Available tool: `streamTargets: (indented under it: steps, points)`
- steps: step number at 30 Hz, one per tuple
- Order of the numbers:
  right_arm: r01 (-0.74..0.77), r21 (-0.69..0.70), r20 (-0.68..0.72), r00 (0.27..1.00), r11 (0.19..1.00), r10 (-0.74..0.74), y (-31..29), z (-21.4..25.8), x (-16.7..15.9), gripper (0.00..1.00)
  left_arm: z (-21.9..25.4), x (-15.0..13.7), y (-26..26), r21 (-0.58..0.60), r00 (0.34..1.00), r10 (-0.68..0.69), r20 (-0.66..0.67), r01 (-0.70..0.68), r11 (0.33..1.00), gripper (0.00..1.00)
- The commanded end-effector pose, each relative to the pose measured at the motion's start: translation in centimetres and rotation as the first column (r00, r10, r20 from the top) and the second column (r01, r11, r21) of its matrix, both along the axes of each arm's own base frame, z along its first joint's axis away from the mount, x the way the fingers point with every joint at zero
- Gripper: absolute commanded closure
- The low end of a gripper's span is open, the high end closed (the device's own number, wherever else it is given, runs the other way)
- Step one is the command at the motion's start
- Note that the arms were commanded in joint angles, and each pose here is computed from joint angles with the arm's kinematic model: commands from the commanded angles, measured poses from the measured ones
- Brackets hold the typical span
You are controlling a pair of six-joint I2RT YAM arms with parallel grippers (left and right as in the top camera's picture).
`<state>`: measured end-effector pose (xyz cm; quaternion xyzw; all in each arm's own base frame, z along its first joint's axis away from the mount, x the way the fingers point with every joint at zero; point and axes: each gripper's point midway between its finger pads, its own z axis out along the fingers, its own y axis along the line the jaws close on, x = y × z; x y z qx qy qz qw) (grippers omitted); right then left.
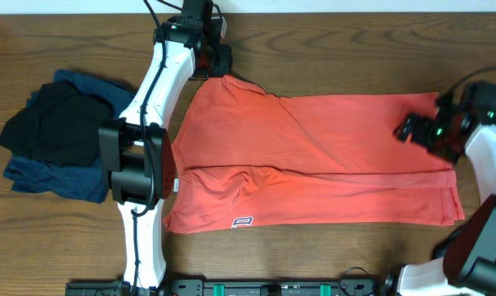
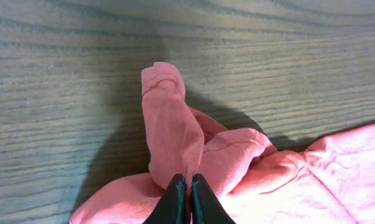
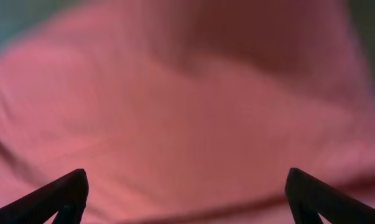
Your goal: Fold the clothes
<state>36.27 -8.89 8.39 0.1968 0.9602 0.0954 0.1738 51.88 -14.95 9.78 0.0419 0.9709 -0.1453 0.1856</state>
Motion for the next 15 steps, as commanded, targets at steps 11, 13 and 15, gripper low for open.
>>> streamTargets:
  steps: [11, 13, 15]
  points:
    - [0.010, -0.198, 0.080, 0.997, 0.980, 0.006, -5.0, -1.3, 10.5, 0.03, -0.2, -0.4, 0.3, -0.003, 1.000, 0.010, -0.021, -0.010, 1.000, 0.94]
    - [0.017, -0.221, 0.089, 0.996, 0.975, 0.003, -5.4, -2.5, 11.4, 0.04, -0.2, -0.5, 0.3, -0.002, 1.000, 0.010, -0.025, -0.010, 1.000, 0.94]
    - [0.025, -0.242, 0.095, 0.995, 0.970, -0.002, -5.8, -3.4, 12.1, 0.06, -0.2, -0.5, 0.3, -0.002, 1.000, 0.010, -0.027, -0.010, 1.000, 0.94]
